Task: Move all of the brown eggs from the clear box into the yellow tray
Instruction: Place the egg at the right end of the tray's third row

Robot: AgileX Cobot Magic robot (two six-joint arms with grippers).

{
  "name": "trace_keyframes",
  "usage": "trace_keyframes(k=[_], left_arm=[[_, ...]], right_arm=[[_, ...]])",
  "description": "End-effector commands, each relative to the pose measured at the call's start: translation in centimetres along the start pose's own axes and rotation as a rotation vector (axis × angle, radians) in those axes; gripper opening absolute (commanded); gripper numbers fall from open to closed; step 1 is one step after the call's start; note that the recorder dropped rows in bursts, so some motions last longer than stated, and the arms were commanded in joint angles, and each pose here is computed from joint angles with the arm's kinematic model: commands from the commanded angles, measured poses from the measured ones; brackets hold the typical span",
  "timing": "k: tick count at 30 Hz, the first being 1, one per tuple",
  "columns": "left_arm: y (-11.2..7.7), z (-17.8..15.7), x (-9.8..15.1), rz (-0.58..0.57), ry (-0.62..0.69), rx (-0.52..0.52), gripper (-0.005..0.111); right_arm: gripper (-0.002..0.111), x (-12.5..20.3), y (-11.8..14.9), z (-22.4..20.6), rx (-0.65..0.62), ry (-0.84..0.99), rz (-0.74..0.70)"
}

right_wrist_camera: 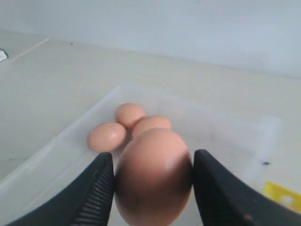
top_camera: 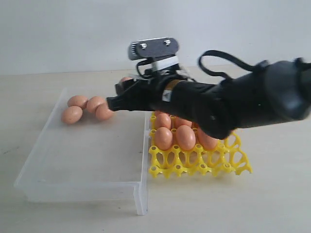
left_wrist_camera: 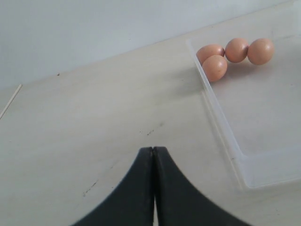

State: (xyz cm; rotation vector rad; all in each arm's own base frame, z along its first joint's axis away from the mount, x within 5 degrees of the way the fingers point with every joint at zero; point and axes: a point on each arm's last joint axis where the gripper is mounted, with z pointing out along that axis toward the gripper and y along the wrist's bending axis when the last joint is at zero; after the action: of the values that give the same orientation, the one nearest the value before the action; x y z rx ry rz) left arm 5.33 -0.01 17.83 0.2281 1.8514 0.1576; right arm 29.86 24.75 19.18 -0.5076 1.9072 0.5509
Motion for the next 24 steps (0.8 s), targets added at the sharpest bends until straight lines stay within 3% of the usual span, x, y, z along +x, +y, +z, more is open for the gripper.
trace_keyframes(k=[1, 12, 24], left_arm=[[0.0, -0.1, -0.2, -0.005, -0.016, -0.002, 0.0], [0.0, -0.1, -0.2, -0.005, -0.016, -0.002, 0.0], [0.0, -0.1, -0.2, -0.005, -0.016, -0.002, 0.0]], right_arm=[[0.0, 0.6, -3.5, -4.7, 0.084, -0.035, -0.076], [0.0, 4.3, -10.1, -10.4, 0.307, 0.031, 0.018], [0.0, 7.4, -11.9, -9.3, 0.345, 0.14, 0.045]])
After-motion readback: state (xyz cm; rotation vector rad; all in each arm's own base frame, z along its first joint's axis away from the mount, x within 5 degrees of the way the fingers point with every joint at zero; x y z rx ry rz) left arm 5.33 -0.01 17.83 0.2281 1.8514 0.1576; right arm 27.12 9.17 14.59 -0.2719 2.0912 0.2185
